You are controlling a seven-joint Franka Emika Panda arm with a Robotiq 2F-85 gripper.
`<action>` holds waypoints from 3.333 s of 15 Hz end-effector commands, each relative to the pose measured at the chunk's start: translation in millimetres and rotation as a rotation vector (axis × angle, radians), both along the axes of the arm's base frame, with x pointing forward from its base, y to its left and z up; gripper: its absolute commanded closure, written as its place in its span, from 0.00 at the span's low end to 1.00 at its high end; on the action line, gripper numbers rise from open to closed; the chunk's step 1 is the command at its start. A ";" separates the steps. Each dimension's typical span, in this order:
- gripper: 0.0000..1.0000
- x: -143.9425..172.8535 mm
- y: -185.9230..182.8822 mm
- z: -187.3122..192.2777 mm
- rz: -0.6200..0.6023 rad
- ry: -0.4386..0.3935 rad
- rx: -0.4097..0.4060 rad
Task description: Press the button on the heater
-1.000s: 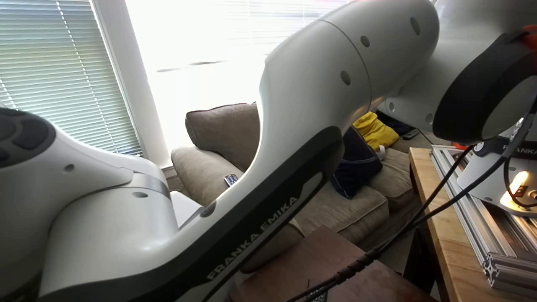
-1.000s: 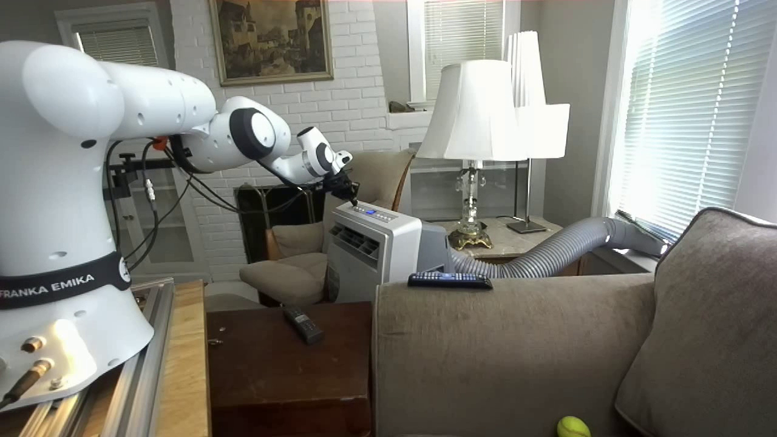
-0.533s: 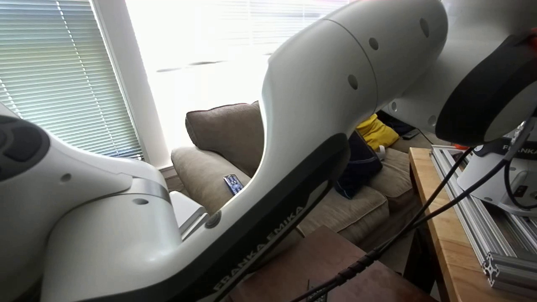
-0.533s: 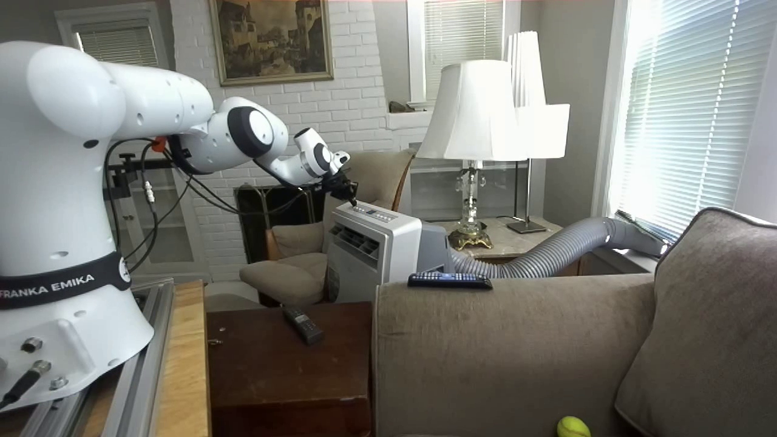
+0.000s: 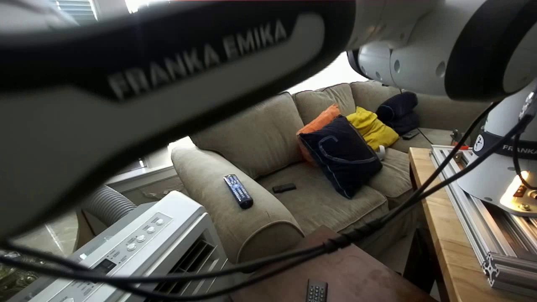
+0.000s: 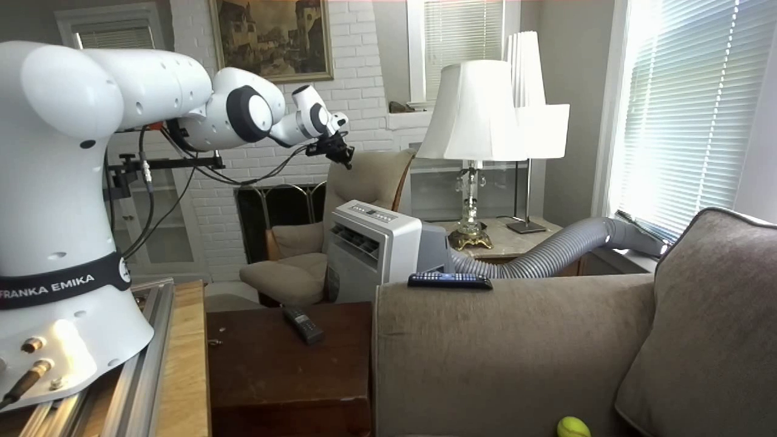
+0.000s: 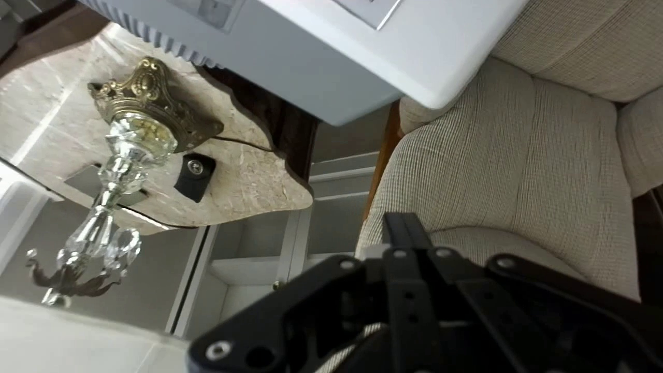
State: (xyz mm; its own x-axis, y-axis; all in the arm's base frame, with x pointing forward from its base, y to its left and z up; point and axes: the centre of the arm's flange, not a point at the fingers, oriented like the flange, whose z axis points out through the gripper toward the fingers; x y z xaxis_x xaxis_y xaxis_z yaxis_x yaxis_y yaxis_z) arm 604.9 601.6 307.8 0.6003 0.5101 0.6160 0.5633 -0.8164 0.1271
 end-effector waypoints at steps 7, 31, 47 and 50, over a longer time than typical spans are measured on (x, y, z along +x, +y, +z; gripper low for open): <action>1.00 -6.5 -122.4 206.9 -0.162 0.282 -0.069; 0.00 41.5 -161.9 201.0 -0.231 0.148 0.105; 0.00 23.8 -217.7 320.1 -0.173 0.383 -0.019; 0.00 20.4 -225.9 331.5 -0.173 0.384 -0.020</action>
